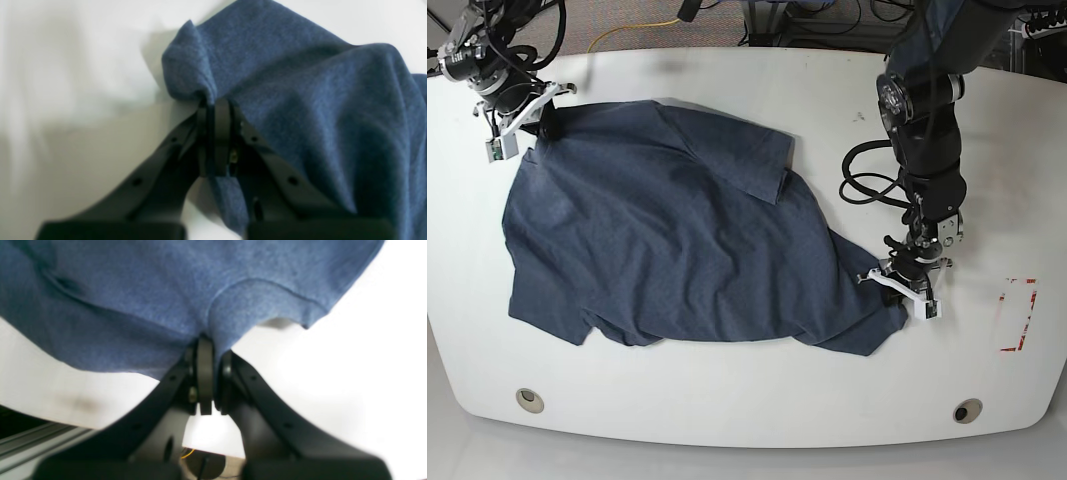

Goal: Fold the T-shirt properly
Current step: 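Regrasp the shirt at two opposite corners with both grippers, then lift the shirt with both grippers and stretch it taut, then lower the stretched shirt flat onto the table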

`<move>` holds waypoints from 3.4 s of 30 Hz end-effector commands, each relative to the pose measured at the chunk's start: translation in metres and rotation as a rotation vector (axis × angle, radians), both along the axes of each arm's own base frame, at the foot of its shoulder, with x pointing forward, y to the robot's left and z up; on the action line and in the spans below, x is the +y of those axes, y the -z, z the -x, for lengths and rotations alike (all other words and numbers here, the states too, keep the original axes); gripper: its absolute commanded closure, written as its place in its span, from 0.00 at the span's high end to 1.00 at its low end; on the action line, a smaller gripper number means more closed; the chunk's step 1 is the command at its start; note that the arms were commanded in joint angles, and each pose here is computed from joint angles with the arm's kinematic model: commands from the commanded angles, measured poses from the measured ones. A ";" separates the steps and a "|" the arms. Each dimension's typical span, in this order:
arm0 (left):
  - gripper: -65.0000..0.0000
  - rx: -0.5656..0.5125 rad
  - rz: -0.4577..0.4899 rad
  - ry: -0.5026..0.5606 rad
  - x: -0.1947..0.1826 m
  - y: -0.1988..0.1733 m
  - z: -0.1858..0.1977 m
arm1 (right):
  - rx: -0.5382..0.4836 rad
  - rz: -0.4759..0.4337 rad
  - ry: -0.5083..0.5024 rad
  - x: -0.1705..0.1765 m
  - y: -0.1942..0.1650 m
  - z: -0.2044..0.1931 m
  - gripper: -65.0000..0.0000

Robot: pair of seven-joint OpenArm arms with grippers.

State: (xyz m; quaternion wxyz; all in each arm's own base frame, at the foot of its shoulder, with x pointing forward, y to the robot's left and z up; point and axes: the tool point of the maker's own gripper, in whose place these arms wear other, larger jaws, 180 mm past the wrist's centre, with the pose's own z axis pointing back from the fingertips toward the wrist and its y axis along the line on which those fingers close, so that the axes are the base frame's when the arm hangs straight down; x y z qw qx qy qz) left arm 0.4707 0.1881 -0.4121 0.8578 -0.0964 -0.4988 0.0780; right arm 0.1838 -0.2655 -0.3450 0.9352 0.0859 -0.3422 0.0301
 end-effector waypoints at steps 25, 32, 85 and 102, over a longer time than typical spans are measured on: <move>0.00 -0.309 -0.606 0.196 0.022 -0.213 0.068 | -0.360 0.147 -0.081 -0.027 -0.111 -0.115 0.00; 0.00 -0.470 -0.683 0.172 0.009 -0.284 0.061 | -0.461 0.169 -0.131 -0.034 -0.157 -0.169 0.00; 0.00 -0.338 -0.842 0.037 0.027 -0.348 0.043 | -0.386 0.196 -0.149 -0.087 -0.204 -0.238 0.00; 0.00 0.094 -0.700 0.245 0.006 -0.137 0.134 | -0.172 0.030 -0.151 -0.069 -0.090 -0.139 0.00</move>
